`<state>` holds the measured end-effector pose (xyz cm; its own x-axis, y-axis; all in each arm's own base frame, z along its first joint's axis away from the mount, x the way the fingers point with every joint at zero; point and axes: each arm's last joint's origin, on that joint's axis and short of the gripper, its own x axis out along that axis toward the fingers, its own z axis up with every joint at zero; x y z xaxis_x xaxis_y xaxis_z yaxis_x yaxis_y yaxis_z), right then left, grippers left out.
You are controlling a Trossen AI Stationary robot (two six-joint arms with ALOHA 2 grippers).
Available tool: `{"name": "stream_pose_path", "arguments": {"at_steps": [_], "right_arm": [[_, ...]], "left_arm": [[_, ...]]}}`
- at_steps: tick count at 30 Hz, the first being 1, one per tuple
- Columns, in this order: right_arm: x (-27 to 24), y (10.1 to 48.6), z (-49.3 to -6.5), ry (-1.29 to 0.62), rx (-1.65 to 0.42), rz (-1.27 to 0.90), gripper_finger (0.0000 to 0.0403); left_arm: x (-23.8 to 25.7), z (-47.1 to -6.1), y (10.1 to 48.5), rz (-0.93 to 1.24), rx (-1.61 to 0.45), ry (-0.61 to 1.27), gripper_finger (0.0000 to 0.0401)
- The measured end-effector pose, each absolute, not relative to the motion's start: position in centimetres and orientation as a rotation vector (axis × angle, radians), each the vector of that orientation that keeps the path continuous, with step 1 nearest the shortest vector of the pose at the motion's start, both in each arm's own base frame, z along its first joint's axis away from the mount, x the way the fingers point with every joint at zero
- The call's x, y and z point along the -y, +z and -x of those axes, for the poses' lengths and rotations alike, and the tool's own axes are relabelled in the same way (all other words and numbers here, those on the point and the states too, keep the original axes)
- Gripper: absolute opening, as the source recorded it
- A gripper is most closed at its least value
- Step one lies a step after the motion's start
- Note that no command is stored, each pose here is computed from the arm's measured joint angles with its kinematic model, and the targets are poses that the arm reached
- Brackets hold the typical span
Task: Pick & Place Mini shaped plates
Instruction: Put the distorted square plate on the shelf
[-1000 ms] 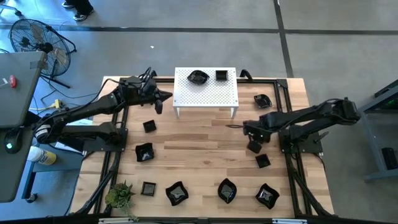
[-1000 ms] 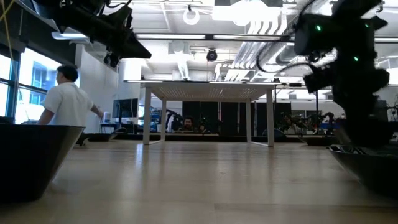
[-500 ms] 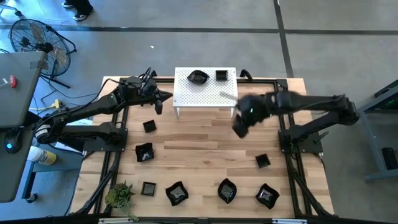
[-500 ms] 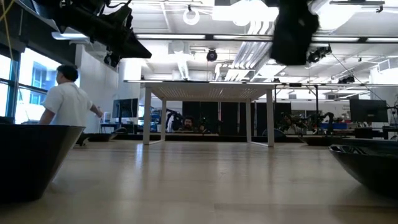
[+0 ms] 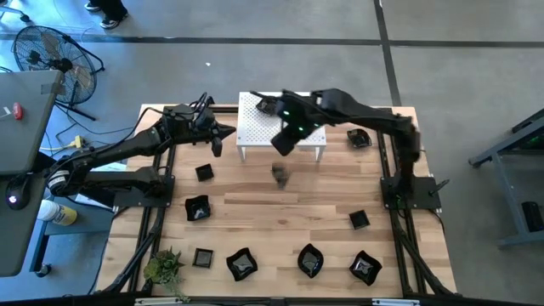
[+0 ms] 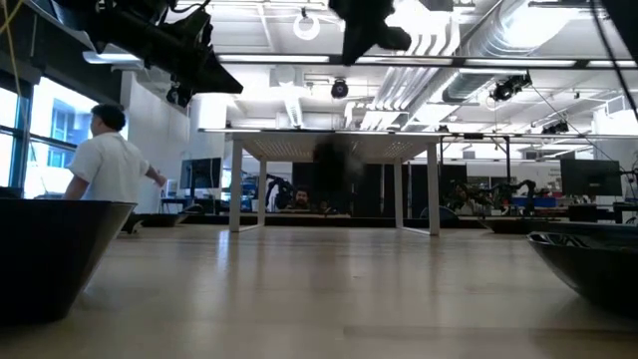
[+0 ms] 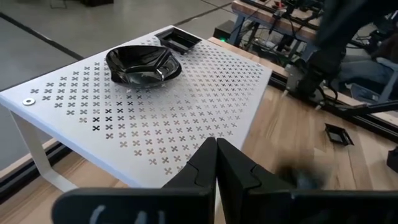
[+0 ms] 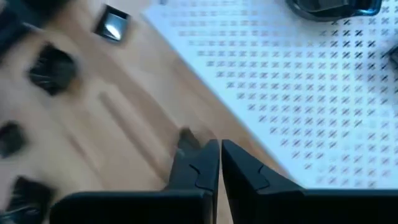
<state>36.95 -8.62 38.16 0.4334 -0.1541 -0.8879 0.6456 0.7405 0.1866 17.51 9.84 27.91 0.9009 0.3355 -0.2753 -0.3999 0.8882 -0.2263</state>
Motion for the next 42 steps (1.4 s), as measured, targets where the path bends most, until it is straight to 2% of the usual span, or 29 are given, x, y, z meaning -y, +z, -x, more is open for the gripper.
{"name": "stream_pose_path", "arguments": {"at_steps": [6, 17, 22, 26, 31, 36, 42], "right_arm": [[9.8, 37.2, -38.7, -0.518, -1.086, -0.501, 0.0014], [5.1, 38.8, -37.3, -0.435, -1.052, -0.390, 0.0003], [2.5, 36.6, -36.3, -0.402, -1.011, -0.440, 0.0002], [0.2, 34.6, -34.7, -0.302, -0.897, -0.472, 0.0001], [-1.8, 30.6, -32.9, -0.197, -0.801, -0.584, 0.0006], [-3.9, 27.5, -32.3, -0.165, -0.753, -0.680, 0.0027], [-7.3, 25.0, -32.8, -0.191, -0.785, -0.742, 0.0094]], "left_arm": [[-9.8, -17.5, 27.9, 0.274, -0.236, 0.384, 0.0001], [-9.6, -17.3, 27.2, 0.297, -0.311, 0.335, 0.0001], [-9.4, -17.4, 27.2, 0.272, -0.326, 0.275, 0.0001], [-9.3, -17.3, 26.8, 0.282, -0.360, 0.273, 0.0001], [-9.0, -16.9, 26.6, 0.337, -0.398, 0.227, 0.0001], [-8.7, -16.5, 26.2, 0.397, -0.445, 0.225, 0.0000], [-6.7, -16.5, 24.7, 0.344, -0.633, 0.096, 0.0000]]}}
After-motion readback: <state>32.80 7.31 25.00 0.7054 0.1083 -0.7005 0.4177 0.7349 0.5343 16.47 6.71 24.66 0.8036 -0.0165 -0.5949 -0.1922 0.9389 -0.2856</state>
